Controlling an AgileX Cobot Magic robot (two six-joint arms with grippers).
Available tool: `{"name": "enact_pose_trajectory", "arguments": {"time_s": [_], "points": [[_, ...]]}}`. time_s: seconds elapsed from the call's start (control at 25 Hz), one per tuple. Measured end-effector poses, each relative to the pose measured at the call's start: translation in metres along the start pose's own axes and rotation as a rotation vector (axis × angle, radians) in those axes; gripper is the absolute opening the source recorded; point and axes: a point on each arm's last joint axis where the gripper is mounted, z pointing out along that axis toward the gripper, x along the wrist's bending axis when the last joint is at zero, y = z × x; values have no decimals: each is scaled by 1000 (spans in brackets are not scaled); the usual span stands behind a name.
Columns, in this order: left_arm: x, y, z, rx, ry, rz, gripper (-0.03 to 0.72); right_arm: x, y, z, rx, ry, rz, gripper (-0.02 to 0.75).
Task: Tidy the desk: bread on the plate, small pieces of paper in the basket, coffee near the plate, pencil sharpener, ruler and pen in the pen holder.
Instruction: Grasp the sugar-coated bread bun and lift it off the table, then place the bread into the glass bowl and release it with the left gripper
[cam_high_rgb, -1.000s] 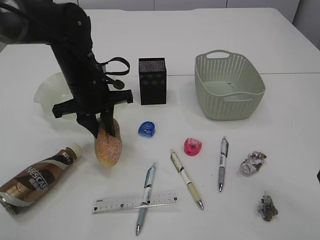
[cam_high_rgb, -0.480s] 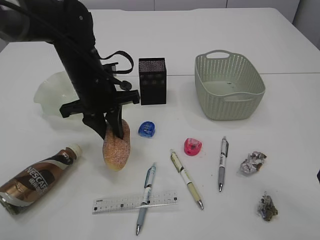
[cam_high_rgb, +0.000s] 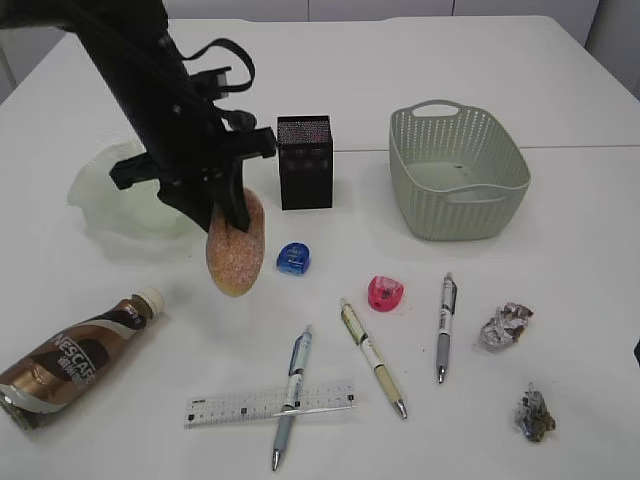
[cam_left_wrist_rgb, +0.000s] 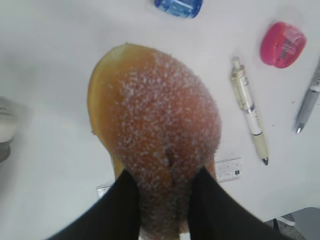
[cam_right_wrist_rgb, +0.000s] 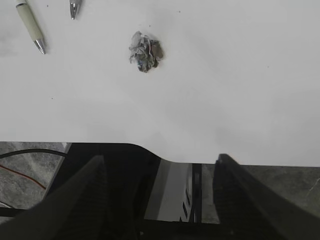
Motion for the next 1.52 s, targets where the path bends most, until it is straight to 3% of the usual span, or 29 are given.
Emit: {"name": "enact_pose_trajectory", "arguments": {"time_s": [0.2, 0.48, 0.64, 0.88, 1.12, 1.52], "points": [[-5, 2, -35, -105, 18, 47, 178, 0, 0, 0, 0, 0, -2, 489], [7, 16, -69, -267, 214, 123, 178, 0, 0, 0, 0, 0, -2, 489], [25, 27, -81, -339, 308, 117, 178, 0, 0, 0, 0, -2, -3, 489], [62, 49, -95, -465, 297, 26, 178, 0, 0, 0, -2, -2, -3, 489], [94, 75, -63, -453, 287, -41, 178, 0, 0, 0, -2, -2, -3, 489], [114, 109, -2, -417, 260, -78, 195, 0, 0, 0, -2, -3, -3, 489]]}}
